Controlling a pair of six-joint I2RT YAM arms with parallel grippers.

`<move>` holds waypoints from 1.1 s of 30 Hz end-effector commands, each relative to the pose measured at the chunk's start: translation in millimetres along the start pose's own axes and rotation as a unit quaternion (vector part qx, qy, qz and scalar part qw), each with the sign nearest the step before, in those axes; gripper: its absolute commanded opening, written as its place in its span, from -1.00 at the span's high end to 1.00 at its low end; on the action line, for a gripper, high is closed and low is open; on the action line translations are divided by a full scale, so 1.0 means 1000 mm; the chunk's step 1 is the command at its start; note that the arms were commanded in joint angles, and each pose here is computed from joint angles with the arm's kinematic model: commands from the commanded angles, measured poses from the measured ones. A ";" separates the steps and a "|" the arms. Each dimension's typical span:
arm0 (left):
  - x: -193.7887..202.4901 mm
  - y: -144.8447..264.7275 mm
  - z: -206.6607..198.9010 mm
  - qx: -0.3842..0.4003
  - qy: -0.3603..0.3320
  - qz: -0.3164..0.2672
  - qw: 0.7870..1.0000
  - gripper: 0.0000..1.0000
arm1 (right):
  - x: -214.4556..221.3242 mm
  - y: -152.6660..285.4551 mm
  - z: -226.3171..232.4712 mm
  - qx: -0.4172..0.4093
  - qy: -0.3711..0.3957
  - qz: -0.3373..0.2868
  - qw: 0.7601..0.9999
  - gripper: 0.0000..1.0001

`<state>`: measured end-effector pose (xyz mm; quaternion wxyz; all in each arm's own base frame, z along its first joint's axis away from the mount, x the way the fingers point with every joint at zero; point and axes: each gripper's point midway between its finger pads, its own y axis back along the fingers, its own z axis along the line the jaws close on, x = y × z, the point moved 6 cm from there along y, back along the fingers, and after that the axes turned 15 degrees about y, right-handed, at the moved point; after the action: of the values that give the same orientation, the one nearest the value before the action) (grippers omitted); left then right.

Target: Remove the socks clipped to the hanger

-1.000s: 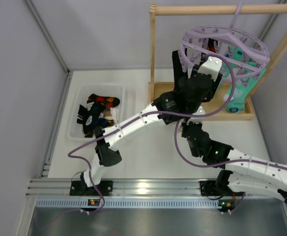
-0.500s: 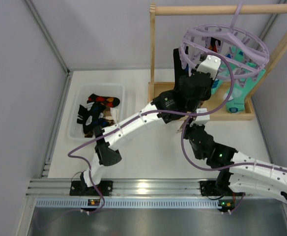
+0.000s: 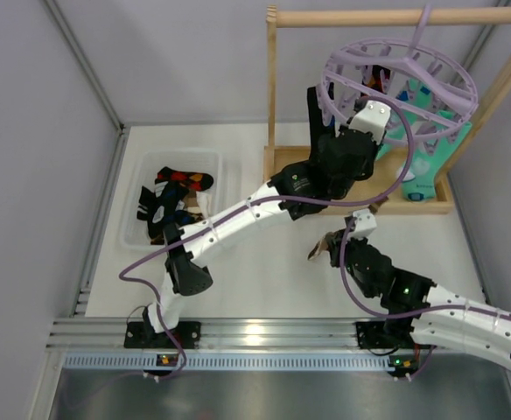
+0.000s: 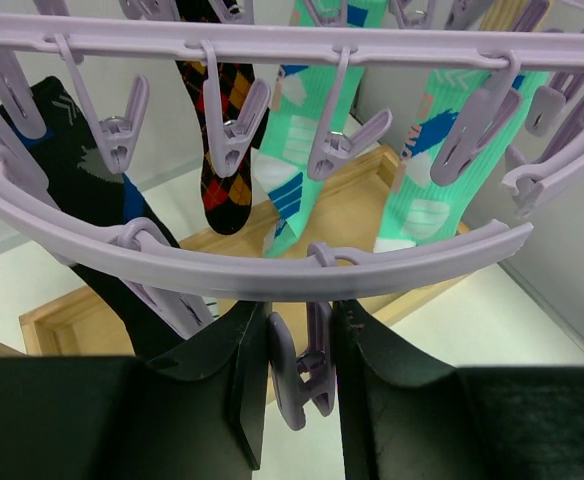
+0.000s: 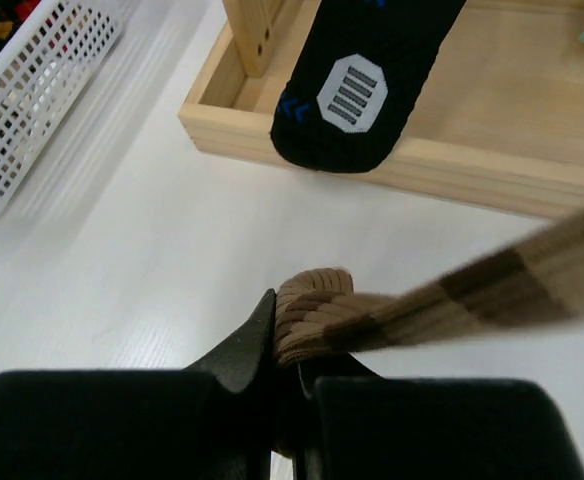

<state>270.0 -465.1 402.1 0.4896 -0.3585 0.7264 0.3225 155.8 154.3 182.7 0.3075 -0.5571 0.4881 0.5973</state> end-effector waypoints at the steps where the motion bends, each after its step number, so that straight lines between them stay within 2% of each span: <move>1: -0.040 0.020 -0.003 0.021 0.034 -0.038 0.999 0.64 | 0.005 0.005 0.012 -0.042 -0.018 0.011 0.999 1.00; 3: -0.039 0.020 -0.004 0.023 0.035 -0.036 0.998 0.46 | 0.008 0.005 0.012 -0.042 -0.016 0.018 0.999 1.00; 4: -0.040 0.021 -0.004 0.027 0.036 -0.034 0.998 0.09 | 0.009 0.005 0.014 -0.048 -0.019 0.020 0.998 1.00; 5: -0.037 0.021 -0.004 0.027 0.036 -0.030 0.999 -0.07 | 0.008 0.005 0.017 -0.059 -0.023 0.018 0.998 1.00; 6: -0.036 0.023 -0.003 0.027 0.036 -0.028 0.999 -0.39 | 0.008 0.005 0.018 -0.065 -0.026 0.017 0.997 1.00; 7: -0.035 0.025 0.000 0.021 0.036 -0.026 0.999 -0.89 | 0.008 0.007 0.022 -0.083 -0.028 0.015 0.996 1.00; 9: -0.031 0.031 0.008 0.009 0.034 -0.019 0.999 -0.96 | 0.005 0.008 0.024 -0.093 -0.036 0.005 0.995 1.00; 14: -0.024 0.051 0.039 -0.051 0.014 -0.016 0.998 -0.97 | -0.002 0.011 0.023 -0.099 -0.043 -0.011 0.994 1.00; 17: -0.020 0.076 0.067 -0.092 0.012 -0.016 0.996 -0.96 | -0.007 0.009 0.025 -0.104 -0.034 -0.010 0.994 1.00; 18: -0.035 0.095 0.077 -0.101 0.025 -0.033 0.994 -0.97 | -0.008 0.007 0.027 -0.105 -0.028 -0.009 0.994 1.00; 19: -0.018 0.100 0.090 -0.119 0.010 -0.019 0.993 -0.97 | -0.014 0.007 0.030 -0.116 -0.029 -0.015 0.993 1.00; 20: -0.019 0.109 0.098 -0.130 0.015 -0.024 0.991 -0.97 | -0.018 0.006 0.032 -0.121 -0.029 -0.019 0.992 1.00; 21: -0.033 0.130 0.114 -0.156 0.024 -0.040 0.987 -0.97 | -0.020 0.005 0.035 -0.127 -0.023 -0.019 0.991 1.00; 22: -0.024 0.137 0.127 -0.176 0.016 -0.032 0.984 -0.97 | -0.031 0.005 0.039 -0.142 -0.026 -0.030 0.989 1.00; 24: -0.034 0.160 0.151 -0.200 0.044 -0.043 0.978 -0.97 | -0.039 0.001 0.047 -0.157 -0.015 -0.035 0.987 1.00; 26: -0.022 0.171 0.175 -0.218 0.056 -0.018 0.974 -0.97 | -0.061 0.000 0.057 -0.183 -0.015 -0.056 0.981 1.00; 27: -0.034 0.180 0.199 -0.236 0.079 -0.029 0.968 -0.96 | -0.062 -0.006 0.063 -0.190 -0.005 -0.051 0.980 1.00; 28: -0.028 0.182 0.211 -0.230 0.086 0.002 0.969 -0.96 | -0.077 -0.006 0.070 -0.209 -0.007 -0.063 0.976 1.00; 29: -0.033 0.187 0.227 -0.248 0.100 0.000 0.964 -0.97 | -0.088 -0.010 0.075 -0.219 -0.010 -0.078 0.972 1.00; 30: -0.041 0.192 0.255 -0.291 0.108 -0.011 0.951 -0.97 | -0.086 -0.019 0.084 -0.229 0.004 -0.065 0.971 1.00; 32: -0.041 0.206 0.275 -0.330 0.105 -0.004 0.938 -0.96 | -0.118 -0.028 0.097 -0.254 0.005 -0.089 0.963 1.00; 33: -0.048 0.219 0.288 -0.350 0.114 -0.017 0.930 -0.97 | -0.114 -0.042 0.109 -0.262 0.026 -0.072 0.962 1.00</move>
<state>247.3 -130.0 402.5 0.2942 -0.5641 0.6161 0.4645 162.9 251.2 230.9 0.1764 -0.6244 0.3585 0.6711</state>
